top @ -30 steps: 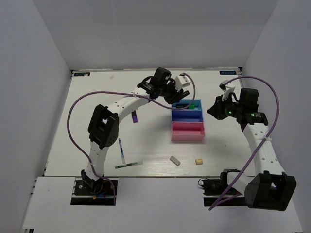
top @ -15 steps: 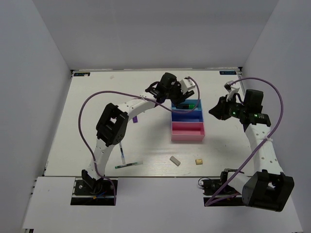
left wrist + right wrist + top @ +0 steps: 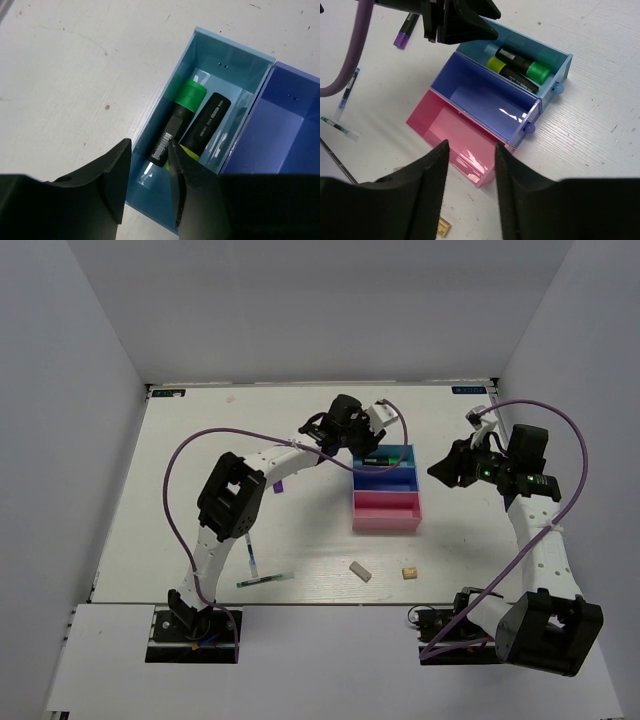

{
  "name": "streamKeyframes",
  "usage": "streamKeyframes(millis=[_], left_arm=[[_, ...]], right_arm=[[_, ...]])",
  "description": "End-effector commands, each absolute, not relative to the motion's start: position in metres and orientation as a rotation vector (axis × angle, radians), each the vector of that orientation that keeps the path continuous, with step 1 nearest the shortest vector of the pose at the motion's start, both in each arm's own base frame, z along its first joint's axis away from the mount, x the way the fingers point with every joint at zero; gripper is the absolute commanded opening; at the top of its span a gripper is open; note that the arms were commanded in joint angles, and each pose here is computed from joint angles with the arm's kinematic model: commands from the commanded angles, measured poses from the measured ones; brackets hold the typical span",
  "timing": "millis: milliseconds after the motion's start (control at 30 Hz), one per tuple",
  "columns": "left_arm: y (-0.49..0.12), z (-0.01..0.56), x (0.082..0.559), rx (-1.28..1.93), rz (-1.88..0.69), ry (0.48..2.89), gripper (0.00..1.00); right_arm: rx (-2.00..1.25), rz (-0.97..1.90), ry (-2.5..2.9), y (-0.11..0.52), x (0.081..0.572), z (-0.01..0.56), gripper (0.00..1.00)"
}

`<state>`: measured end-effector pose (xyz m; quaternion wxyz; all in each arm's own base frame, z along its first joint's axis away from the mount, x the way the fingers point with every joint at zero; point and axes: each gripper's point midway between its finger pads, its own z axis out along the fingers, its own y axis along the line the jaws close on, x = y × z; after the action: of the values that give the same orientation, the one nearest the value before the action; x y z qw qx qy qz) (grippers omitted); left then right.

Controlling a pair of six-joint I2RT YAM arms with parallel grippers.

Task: Sort the stationery into containers
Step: Place the pen in the storage box, then pick up the pen from the center of the board.

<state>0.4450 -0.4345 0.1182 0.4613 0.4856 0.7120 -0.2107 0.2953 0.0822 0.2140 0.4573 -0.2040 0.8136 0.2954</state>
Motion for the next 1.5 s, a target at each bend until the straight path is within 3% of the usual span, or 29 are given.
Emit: streamKeyframes(millis=[0, 67, 100, 133, 200, 233, 267, 300, 333, 367, 400, 433, 467, 500, 600, 900, 1467], left_arm=[[-0.43, 0.162, 0.442, 1.111, -0.52, 1.714, 0.44], [-0.412, 0.184, 0.453, 0.969, -0.453, 1.757, 0.3], [-0.385, 0.186, 0.46, 0.795, -0.361, 1.888, 0.13], [-0.356, 0.189, 0.474, 0.575, -0.35, 1.998, 0.06], [-0.305, 0.197, 0.479, 0.25, -0.23, 2.174, 0.0], [-0.266, 0.182, 0.476, 0.132, -0.158, 2.29, 0.05], [-0.239, 0.165, 0.473, -0.103, -0.179, 2.369, 0.19], [-0.213, 0.156, 0.469, -0.18, -0.156, 2.428, 0.45], [-0.202, 0.148, 0.464, -0.233, -0.152, 2.47, 0.53], [-0.184, 0.139, 0.458, -0.262, -0.116, 2.515, 0.57], [-0.17, 0.13, 0.456, -0.283, -0.089, 2.543, 0.6], [-0.163, 0.125, 0.453, -0.277, -0.07, 2.563, 0.61], [-0.151, 0.115, 0.45, -0.299, -0.057, 2.592, 0.61], [-0.145, 0.111, 0.449, -0.304, -0.049, 2.602, 0.61], [-0.136, 0.093, 0.446, -0.289, -0.025, 2.64, 0.61], [-0.151, 0.06, 0.441, -0.274, -0.122, 2.697, 0.61], [-0.162, 0.015, 0.42, -0.211, -0.021, 2.782, 0.63]], right_arm=[[-0.51, 0.757, 1.978, 0.084, 0.295, 0.219, 0.47], [-0.503, 0.753, 1.986, 0.083, 0.294, 0.218, 0.56], [-0.5, 0.751, 1.99, 0.083, 0.295, 0.219, 0.56], [-0.484, 0.746, 2.009, 0.08, 0.296, 0.216, 0.56], [-0.459, 0.734, 2.043, 0.077, 0.301, 0.213, 0.12], [-0.42, 0.716, 2.087, 0.073, 0.302, 0.208, 0.0], [-0.414, 0.701, 2.096, 0.071, 0.309, 0.21, 0.0], [-0.407, 0.677, 2.116, 0.068, 0.311, 0.207, 0.0], [-0.401, 0.676, 2.136, 0.069, 0.31, 0.204, 0.05], [-0.397, 0.665, 2.141, 0.068, 0.311, 0.206, 0.23], [-0.39, 0.647, 2.164, 0.066, 0.313, 0.203, 0.53], [-0.393, 0.63, 2.173, 0.065, 0.314, 0.202, 0.66], [-0.394, 0.621, 2.178, 0.064, 0.314, 0.201, 0.73], [-0.384, 0.596, 2.185, 0.061, 0.315, 0.198, 0.72], [-0.378, 0.596, 2.192, 0.06, 0.316, 0.196, 0.54], [-0.359, 0.603, 2.22, 0.059, 0.318, 0.189, 0.56], [-0.361, 0.631, 2.222, 0.061, 0.317, 0.186, 0.61]])
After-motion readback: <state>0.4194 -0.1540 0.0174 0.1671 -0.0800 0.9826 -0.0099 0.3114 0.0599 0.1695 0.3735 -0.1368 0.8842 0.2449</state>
